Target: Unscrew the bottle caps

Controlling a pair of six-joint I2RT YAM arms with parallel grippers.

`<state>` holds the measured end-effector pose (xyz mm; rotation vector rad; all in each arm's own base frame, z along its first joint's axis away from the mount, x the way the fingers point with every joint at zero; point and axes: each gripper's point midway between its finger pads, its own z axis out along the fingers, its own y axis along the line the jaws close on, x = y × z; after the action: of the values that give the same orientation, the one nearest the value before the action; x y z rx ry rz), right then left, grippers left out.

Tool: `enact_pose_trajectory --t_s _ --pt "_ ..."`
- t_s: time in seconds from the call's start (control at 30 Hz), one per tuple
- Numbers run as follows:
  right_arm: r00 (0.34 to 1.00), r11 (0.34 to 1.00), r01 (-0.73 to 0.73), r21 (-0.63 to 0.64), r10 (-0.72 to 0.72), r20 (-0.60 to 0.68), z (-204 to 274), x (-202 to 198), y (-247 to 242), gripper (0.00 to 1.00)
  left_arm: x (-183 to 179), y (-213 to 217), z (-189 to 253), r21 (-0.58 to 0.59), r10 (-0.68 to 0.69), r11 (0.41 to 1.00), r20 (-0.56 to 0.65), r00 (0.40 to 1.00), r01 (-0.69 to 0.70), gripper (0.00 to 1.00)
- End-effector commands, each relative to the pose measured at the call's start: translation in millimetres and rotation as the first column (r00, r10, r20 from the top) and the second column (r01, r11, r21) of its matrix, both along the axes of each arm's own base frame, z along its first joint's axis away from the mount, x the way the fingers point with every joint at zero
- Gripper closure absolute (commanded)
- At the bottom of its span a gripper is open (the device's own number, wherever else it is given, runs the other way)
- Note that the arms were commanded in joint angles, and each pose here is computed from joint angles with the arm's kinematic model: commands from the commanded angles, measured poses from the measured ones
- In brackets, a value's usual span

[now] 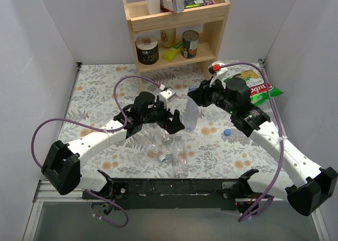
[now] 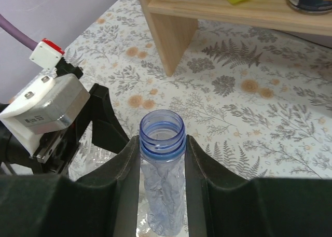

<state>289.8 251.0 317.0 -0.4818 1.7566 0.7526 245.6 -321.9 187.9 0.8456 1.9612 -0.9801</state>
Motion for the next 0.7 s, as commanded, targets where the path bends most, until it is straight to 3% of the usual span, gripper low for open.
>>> enact_pose_trajectory --t_s 0.0,0.27,0.67 --pt "0.992 0.996 0.089 -0.024 -0.086 0.096 17 8 -19 0.99 18 6 38 -0.083 0.096 0.992 0.061 0.994 -0.091 0.02" --pt "0.946 0.956 0.279 -0.089 -0.258 0.199 16 23 -56 0.99 25 17 57 -0.178 0.129 0.977 0.041 0.991 -0.12 0.02" --pt "0.753 0.825 0.558 -0.087 -0.459 0.471 5 36 -118 0.99 46 36 55 -0.178 0.223 0.96 0.033 0.974 -0.214 0.02"
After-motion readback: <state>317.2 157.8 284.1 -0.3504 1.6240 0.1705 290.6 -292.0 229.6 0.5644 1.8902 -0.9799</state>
